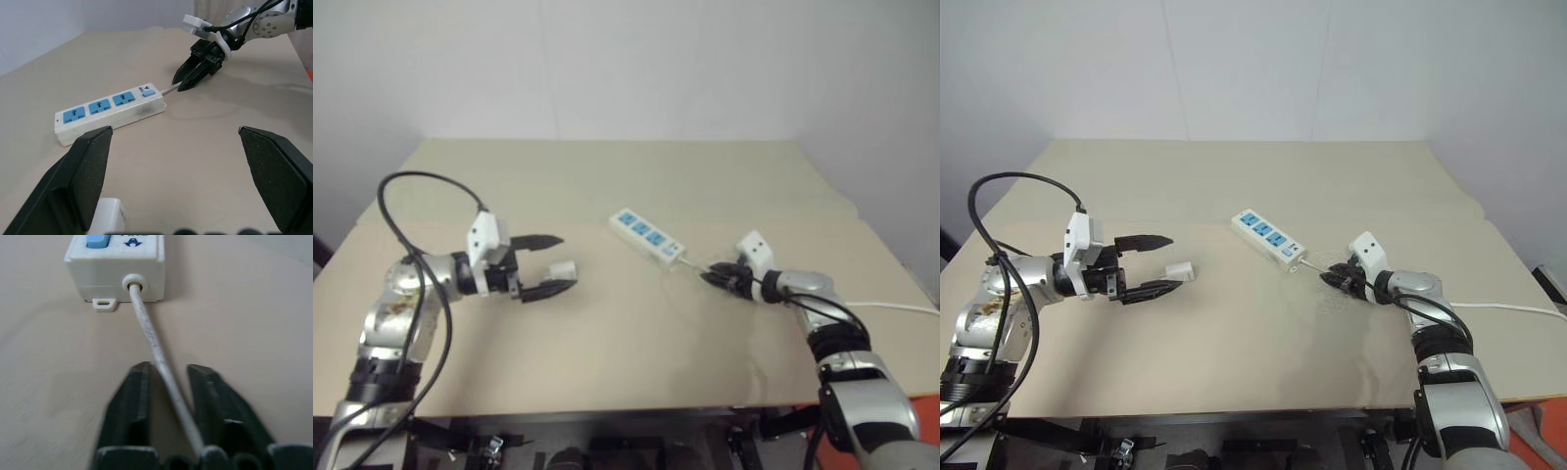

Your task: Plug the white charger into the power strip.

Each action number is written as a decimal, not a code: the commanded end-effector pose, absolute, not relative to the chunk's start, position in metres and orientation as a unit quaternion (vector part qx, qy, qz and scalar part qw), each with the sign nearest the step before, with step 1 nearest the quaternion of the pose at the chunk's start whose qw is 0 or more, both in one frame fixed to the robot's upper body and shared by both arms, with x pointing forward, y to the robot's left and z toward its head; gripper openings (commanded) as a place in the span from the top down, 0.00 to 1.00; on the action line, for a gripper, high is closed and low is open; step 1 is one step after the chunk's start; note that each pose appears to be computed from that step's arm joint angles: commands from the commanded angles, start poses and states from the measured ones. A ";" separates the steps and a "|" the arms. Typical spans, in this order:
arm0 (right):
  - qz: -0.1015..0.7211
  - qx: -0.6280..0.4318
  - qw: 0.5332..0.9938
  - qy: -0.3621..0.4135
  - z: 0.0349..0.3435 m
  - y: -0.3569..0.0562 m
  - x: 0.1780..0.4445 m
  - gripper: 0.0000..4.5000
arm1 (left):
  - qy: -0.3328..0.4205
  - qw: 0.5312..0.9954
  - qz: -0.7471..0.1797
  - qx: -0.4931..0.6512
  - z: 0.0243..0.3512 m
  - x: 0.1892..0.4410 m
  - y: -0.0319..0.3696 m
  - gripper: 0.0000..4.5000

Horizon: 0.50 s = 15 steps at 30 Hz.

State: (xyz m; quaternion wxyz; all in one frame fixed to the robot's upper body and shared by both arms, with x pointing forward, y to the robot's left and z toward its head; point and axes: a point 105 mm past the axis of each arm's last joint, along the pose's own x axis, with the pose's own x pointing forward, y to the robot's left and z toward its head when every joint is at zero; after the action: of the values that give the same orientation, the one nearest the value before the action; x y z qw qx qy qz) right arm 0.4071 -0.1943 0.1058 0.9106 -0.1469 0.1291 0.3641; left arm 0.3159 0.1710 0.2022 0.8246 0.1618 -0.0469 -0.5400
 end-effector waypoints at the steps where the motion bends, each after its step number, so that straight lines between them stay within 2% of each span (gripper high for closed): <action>1: 0.381 -0.158 0.902 0.125 0.103 -0.188 0.403 0.98 | -0.067 0.819 -0.543 0.173 0.209 0.314 0.168 0.00; 6: 0.413 -0.156 0.892 0.093 0.109 -0.183 0.389 0.99 | -0.068 0.816 -0.546 0.178 0.211 0.315 0.169 0.00; 10: 0.453 -0.174 0.872 0.057 0.116 -0.180 0.356 0.99 | -0.074 0.818 -0.541 0.181 0.218 0.318 0.175 0.00; 15: 0.453 -0.187 0.870 0.051 0.117 -0.192 0.323 0.99 | -0.069 0.818 -0.540 0.188 0.215 0.318 0.176 0.00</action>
State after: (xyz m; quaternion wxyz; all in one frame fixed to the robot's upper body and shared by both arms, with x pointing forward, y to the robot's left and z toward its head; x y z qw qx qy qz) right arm 0.3268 -0.1887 0.0928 0.8682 -0.1769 0.0880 0.4551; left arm 0.3199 0.1744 0.2047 0.8215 0.1665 -0.0493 -0.5431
